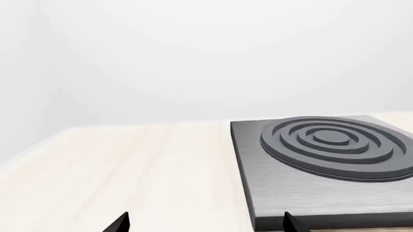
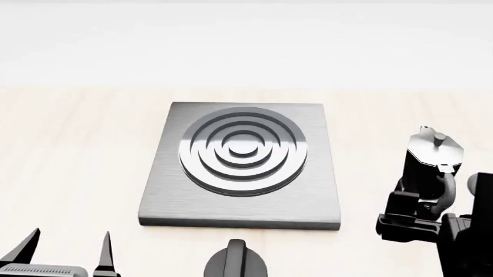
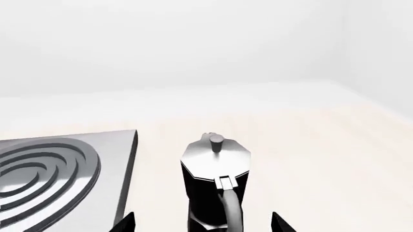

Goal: Put the moka pot on the stove.

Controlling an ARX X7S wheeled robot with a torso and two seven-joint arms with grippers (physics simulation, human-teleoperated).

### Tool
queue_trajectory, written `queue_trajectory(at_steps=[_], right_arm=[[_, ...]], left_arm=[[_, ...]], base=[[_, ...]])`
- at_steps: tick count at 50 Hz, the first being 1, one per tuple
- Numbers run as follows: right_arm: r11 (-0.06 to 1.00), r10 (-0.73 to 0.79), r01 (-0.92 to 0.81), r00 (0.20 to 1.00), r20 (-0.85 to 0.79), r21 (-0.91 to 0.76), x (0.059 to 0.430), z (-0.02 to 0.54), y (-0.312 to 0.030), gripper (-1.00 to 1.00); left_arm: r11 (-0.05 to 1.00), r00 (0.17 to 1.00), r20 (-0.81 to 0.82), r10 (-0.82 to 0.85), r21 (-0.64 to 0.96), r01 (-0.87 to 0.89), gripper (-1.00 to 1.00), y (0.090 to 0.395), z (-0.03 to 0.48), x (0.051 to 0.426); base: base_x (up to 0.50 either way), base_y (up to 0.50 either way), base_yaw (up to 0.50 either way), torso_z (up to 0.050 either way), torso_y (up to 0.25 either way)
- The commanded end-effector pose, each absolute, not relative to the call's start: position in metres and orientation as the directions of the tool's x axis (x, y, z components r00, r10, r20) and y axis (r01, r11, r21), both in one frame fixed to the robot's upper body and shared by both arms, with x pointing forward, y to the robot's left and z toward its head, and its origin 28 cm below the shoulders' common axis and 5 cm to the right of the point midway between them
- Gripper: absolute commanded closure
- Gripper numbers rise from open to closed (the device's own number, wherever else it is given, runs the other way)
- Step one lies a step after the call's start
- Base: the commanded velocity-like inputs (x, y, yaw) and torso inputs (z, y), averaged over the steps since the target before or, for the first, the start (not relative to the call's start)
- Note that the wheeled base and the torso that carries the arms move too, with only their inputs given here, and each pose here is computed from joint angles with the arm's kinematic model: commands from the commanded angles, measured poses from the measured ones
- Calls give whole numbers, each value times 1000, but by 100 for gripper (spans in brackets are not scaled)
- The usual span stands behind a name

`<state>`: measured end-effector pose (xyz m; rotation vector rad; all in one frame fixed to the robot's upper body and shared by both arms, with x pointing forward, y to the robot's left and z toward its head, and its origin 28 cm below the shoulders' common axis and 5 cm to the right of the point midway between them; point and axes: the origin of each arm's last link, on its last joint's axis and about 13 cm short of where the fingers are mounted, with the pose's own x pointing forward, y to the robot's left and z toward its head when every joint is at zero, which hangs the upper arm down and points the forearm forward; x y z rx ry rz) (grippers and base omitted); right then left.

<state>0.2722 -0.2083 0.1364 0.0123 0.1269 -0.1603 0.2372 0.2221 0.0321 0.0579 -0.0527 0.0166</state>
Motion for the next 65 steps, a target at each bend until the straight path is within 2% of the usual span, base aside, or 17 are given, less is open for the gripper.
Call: queue_trajectory(at_steps=[1, 41, 65], right_arm=[[987, -159, 159, 973, -169, -12, 273, 133, -211, -100], [979, -173, 190, 967, -189, 77, 295, 109, -228, -100], [984, -149, 165, 966, -210, 62, 314, 110, -232, -100]], left_arm=[[998, 998, 56, 11, 55, -14, -100, 222, 33, 236], [998, 998, 54, 12, 69, -16, -100, 222, 35, 241], [995, 998, 62, 18, 98, -24, -100, 216, 34, 239]], base=[[0, 0, 0, 0, 0], [0, 0, 0, 0, 0], [0, 0, 0, 0, 0]])
